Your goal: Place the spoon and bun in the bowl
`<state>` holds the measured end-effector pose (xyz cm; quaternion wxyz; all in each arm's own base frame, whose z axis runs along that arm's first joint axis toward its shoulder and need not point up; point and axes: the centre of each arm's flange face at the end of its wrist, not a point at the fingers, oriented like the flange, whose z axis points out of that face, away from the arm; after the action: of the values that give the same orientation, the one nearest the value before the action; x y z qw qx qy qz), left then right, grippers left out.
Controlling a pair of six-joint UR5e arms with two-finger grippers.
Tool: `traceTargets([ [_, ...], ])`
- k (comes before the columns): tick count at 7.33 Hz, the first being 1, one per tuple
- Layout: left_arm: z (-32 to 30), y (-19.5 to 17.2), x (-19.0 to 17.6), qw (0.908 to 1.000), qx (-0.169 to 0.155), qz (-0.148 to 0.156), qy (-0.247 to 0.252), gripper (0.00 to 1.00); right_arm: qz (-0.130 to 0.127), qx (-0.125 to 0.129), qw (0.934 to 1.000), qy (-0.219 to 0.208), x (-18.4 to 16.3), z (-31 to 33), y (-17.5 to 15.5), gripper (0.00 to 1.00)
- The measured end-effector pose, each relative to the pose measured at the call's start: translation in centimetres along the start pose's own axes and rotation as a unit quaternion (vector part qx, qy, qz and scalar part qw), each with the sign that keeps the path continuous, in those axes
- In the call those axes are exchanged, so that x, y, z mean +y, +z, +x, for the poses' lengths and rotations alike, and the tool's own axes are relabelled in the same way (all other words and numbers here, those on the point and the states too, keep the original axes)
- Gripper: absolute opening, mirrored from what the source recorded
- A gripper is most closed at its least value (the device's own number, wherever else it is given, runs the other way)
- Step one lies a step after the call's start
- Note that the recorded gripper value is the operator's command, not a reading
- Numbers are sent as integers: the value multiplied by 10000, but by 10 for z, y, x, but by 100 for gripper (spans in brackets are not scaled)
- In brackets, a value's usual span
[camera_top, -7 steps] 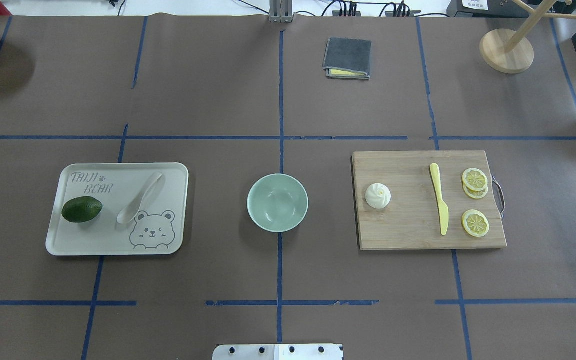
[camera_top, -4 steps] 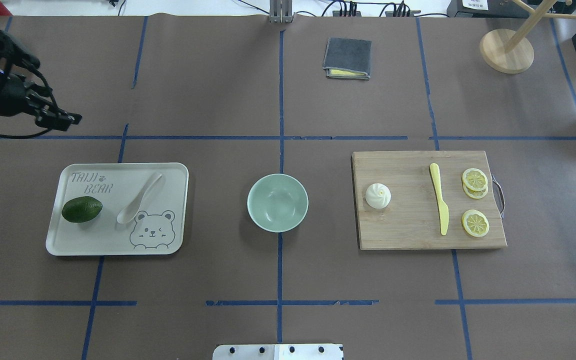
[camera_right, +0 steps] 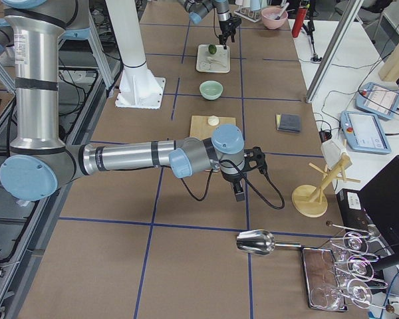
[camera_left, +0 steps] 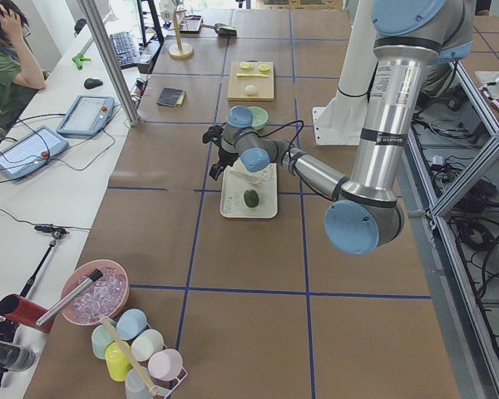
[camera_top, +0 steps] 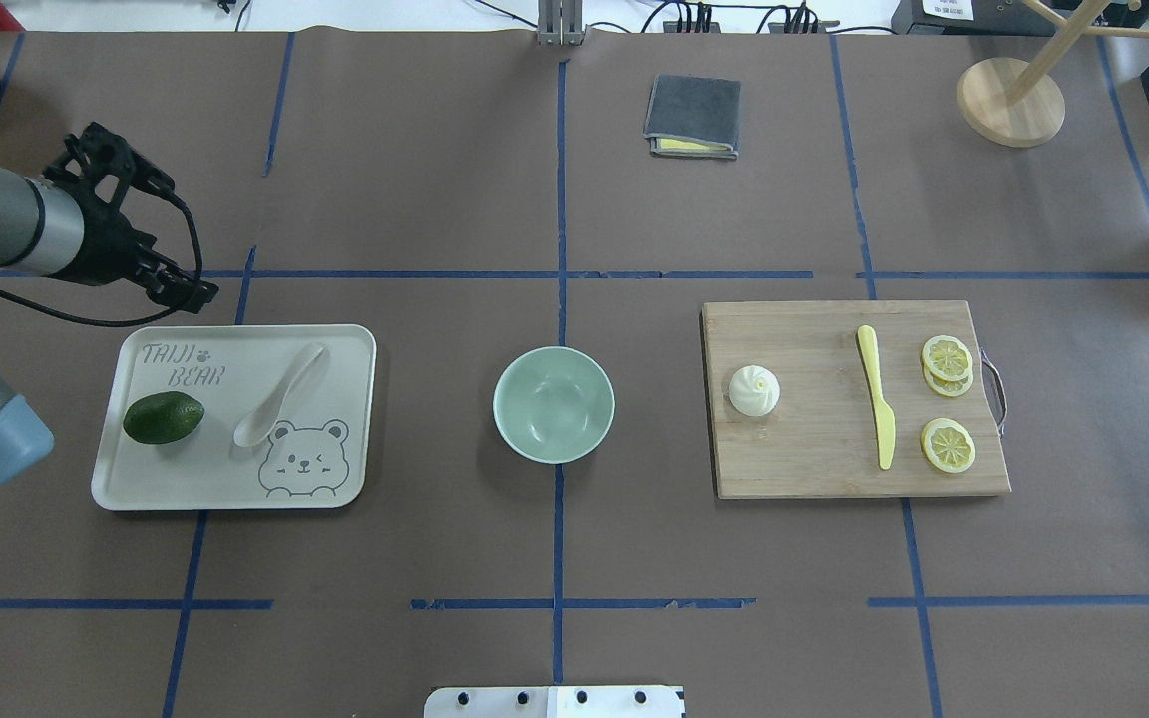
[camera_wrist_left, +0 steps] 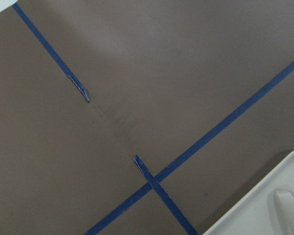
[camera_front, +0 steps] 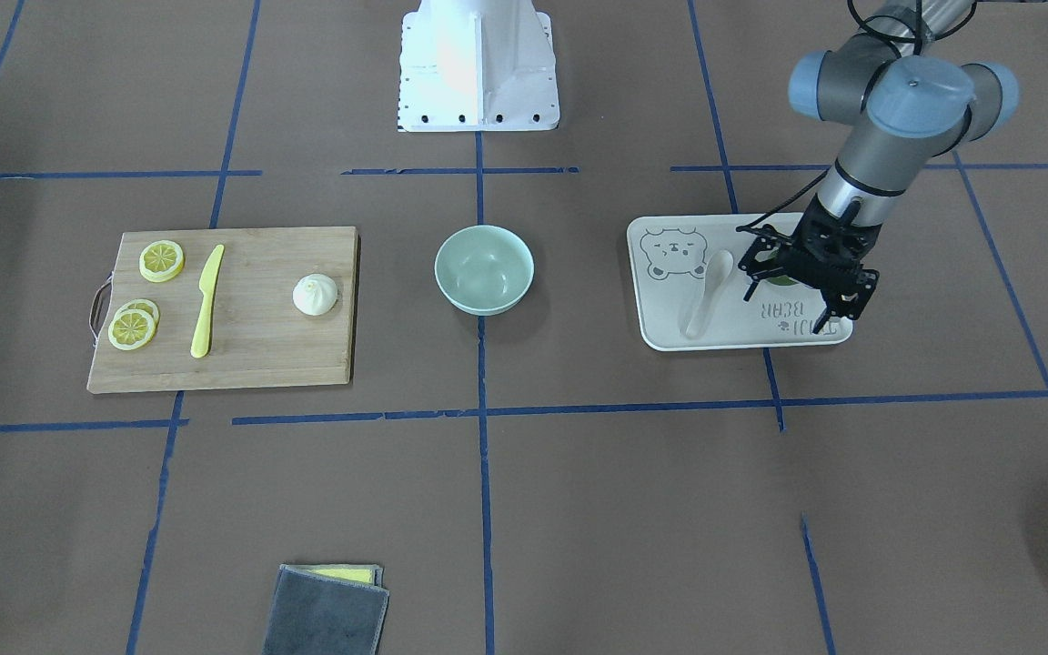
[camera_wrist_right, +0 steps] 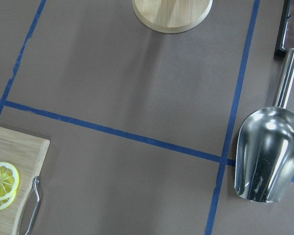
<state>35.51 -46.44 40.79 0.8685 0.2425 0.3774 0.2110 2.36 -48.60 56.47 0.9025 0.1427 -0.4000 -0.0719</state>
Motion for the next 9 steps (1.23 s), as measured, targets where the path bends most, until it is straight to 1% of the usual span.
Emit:
traceTargets([
  [2,52,27,15,9996,228,-81,-140,100,-5,3,10000,6,0,0,0,100],
  [3,63,35,20,9994,278,-133,-149,100,-7,3,10000,12,0,1,1,100],
  [5,66,45,25,9993,278,-204,-155,99,-6,3,10000,14,0,1,0,100],
  [6,65,49,25,9993,267,-226,-152,96,-8,3,10000,15,0,1,1,100],
  [7,65,52,25,9993,257,-242,-144,86,-9,4,10000,17,0,1,1,100],
  [8,65,54,24,9993,251,-250,-141,80,-10,3,10000,18,0,1,1,100],
  [9,64,55,24,9993,243,-261,-139,79,-9,5,10000,17,0,1,1,100],
])
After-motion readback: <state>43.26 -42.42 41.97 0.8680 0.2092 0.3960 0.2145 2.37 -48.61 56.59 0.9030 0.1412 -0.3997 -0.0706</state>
